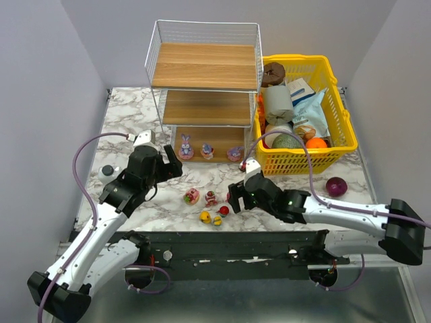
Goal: Place and organize the plastic toys onto the shelf
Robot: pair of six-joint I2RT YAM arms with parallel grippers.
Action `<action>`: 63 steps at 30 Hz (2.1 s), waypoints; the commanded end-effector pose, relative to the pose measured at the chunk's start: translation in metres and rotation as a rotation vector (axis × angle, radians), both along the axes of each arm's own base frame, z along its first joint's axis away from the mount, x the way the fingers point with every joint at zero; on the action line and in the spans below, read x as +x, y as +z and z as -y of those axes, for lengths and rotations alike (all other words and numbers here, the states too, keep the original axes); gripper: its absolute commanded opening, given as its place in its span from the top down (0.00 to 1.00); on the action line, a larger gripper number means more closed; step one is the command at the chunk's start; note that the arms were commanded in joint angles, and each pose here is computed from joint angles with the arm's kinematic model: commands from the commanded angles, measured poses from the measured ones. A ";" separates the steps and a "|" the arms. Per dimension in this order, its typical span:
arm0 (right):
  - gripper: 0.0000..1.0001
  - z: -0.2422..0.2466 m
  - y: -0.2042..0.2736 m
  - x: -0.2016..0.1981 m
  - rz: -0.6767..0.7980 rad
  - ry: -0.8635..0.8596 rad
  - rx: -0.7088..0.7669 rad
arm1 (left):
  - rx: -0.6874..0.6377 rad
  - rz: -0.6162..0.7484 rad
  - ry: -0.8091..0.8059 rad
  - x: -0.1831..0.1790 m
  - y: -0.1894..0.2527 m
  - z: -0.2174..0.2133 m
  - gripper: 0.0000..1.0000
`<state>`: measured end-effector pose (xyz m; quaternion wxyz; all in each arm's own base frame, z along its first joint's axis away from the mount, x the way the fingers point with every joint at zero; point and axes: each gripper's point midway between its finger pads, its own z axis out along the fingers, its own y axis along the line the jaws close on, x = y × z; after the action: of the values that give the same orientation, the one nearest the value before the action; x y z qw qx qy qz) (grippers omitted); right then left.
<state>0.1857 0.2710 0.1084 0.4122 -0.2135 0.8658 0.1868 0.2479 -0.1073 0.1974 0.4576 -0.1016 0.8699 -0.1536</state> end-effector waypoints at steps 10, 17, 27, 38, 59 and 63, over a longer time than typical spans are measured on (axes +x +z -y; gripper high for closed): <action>0.21 -0.032 -0.039 0.025 0.040 -0.068 -0.035 | -0.038 0.134 -0.068 -0.001 0.008 0.006 0.01; 0.30 -0.028 -0.054 0.027 0.020 -0.102 -0.072 | -0.036 0.131 -0.064 -0.001 0.009 0.005 0.01; 0.32 -0.033 -0.054 0.036 0.065 -0.097 -0.091 | -0.036 0.135 -0.057 -0.003 0.010 0.003 0.01; 0.64 -0.038 -0.054 0.040 0.046 -0.138 -0.087 | -0.042 0.097 -0.078 -0.011 0.002 0.005 0.01; 0.88 -0.005 0.218 0.046 0.086 -0.250 -0.020 | -0.002 0.064 -0.022 -0.016 -0.007 -0.009 0.01; 0.89 -0.006 0.296 0.056 0.166 -0.236 0.076 | -0.011 0.067 -0.022 -0.016 -0.007 -0.008 0.01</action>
<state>0.2409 0.2990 0.3905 0.5181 -0.0785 0.8265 0.2058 0.2331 -0.1045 0.1883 0.4777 -0.0821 0.8574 -0.1729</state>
